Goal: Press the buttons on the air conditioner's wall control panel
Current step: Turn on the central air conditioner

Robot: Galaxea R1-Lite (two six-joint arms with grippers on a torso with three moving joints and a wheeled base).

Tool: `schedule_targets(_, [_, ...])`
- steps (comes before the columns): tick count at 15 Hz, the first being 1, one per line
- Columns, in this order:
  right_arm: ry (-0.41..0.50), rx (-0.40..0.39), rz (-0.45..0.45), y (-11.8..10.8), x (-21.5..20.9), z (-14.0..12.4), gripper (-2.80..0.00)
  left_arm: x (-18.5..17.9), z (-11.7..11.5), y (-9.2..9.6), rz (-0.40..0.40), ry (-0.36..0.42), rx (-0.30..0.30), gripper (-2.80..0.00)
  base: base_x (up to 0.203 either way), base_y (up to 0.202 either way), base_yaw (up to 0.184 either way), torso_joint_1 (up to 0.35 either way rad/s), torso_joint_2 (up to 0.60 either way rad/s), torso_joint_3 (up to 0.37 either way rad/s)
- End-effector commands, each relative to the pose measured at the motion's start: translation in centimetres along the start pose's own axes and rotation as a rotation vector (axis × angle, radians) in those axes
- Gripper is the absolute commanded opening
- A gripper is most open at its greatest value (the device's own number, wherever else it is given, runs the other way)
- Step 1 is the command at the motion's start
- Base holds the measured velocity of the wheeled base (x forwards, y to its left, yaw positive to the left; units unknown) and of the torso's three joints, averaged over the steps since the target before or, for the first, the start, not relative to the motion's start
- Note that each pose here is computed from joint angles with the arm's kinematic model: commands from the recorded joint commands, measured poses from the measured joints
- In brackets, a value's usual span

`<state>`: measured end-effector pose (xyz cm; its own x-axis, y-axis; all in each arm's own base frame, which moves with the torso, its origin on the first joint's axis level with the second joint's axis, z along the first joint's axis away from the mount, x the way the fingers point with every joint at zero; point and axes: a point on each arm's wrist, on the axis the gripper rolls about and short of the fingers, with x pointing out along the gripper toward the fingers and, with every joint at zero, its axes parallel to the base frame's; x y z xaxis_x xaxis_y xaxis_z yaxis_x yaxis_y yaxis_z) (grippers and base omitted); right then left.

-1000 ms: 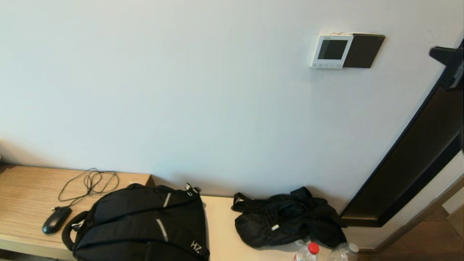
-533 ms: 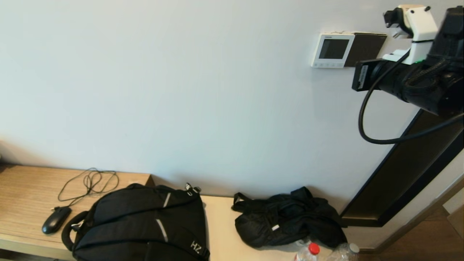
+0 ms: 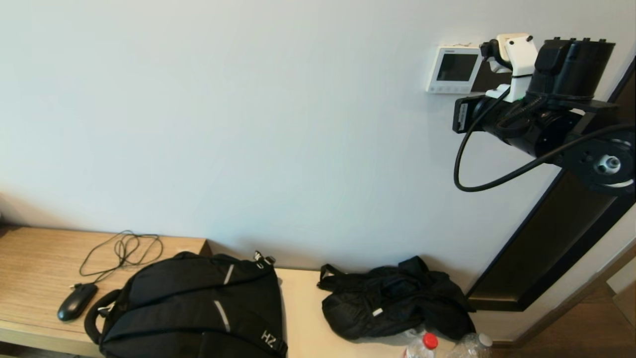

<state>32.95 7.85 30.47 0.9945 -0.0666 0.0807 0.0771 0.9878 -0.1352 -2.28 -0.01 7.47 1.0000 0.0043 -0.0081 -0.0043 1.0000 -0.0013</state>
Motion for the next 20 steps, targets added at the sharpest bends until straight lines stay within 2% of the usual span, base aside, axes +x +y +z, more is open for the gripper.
schedule_targets(1, [-0.003, -0.005, -0.023, -0.4, 1.3, -0.2, -2.8, 0.0, 0.0, 0.0, 0.0, 0.001, 0.0, -2.8, 0.0, 0.0, 0.0, 0.0, 0.0, 0.0])
schedule_targets(10, [-0.01, -0.018, -0.124, -3.5, 3.4, -0.3, -2.8, 0.0, 0.0, 0.0, 0.0, 0.001, 0.0, -2.8, 0.0, 0.0, 0.0, 0.0, 0.0, 0.0])
schedule_targets(20, [-0.008, -0.021, -0.122, -3.0, 5.2, -1.0, -2.8, 0.0, 0.0, 0.0, 0.0, 0.001, 0.0, -2.8, 0.0, 0.0, 0.0, 0.0, 0.0, 0.0])
